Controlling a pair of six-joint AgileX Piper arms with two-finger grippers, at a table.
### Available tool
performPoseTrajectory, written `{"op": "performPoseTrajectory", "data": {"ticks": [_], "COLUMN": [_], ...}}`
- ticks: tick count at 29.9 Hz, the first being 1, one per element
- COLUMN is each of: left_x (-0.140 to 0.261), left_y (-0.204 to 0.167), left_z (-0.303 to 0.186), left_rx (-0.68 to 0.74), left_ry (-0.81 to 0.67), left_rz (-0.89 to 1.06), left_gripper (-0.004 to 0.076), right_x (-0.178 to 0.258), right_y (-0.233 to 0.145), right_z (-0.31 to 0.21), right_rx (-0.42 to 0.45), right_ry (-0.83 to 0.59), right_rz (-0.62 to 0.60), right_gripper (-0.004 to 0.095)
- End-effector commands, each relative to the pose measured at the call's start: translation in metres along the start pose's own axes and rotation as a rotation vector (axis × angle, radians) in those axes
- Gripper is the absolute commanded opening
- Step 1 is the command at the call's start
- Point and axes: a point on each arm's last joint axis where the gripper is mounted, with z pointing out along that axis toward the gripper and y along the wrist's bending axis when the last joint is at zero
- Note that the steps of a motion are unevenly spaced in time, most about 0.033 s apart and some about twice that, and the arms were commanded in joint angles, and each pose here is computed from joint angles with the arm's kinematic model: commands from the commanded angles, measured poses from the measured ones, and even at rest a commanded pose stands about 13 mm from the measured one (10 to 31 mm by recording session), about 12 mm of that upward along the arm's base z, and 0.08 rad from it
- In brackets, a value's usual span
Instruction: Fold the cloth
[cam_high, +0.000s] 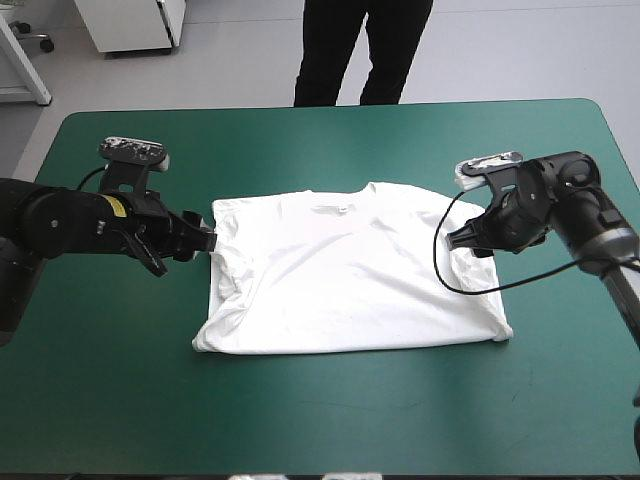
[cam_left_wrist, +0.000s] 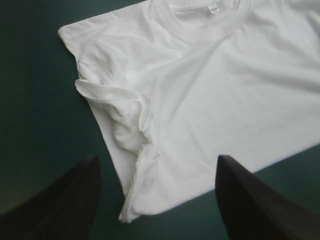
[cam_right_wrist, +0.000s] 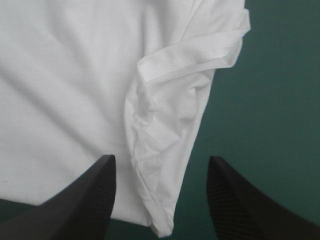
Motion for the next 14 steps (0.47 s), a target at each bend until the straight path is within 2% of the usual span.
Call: {"op": "performPoseTrajectory", "data": {"ticks": [1,5,10,14], "left_x": [0.012,0.029,0.059,0.083], "left_y": [-0.004,0.003,0.009,0.015], "left_z": [-0.022,-0.009,0.034,0.072], "left_rx": [0.01,-0.039,-0.05,-0.054], "left_ry": [-0.023,0.038,0.183,0.217], "left_rz": [-0.048,-0.091,-0.137,-0.175], "left_gripper": [0.0472,0.0472,0.0474,0.0481], "right_x": [0.011,0.025,0.041,0.047], "right_y": [-0.005,-0.007,-0.007,-0.01], "right_z": [-0.048,-0.075,-0.098,-0.105], "right_rx": [0.052,0.074,0.073,0.102], "right_ry": [-0.133,-0.19,-0.26,-0.281], "right_rz": [0.013,0.031,0.062,0.064], "right_gripper": [0.0523,0.0522,0.0523,0.0523]}}
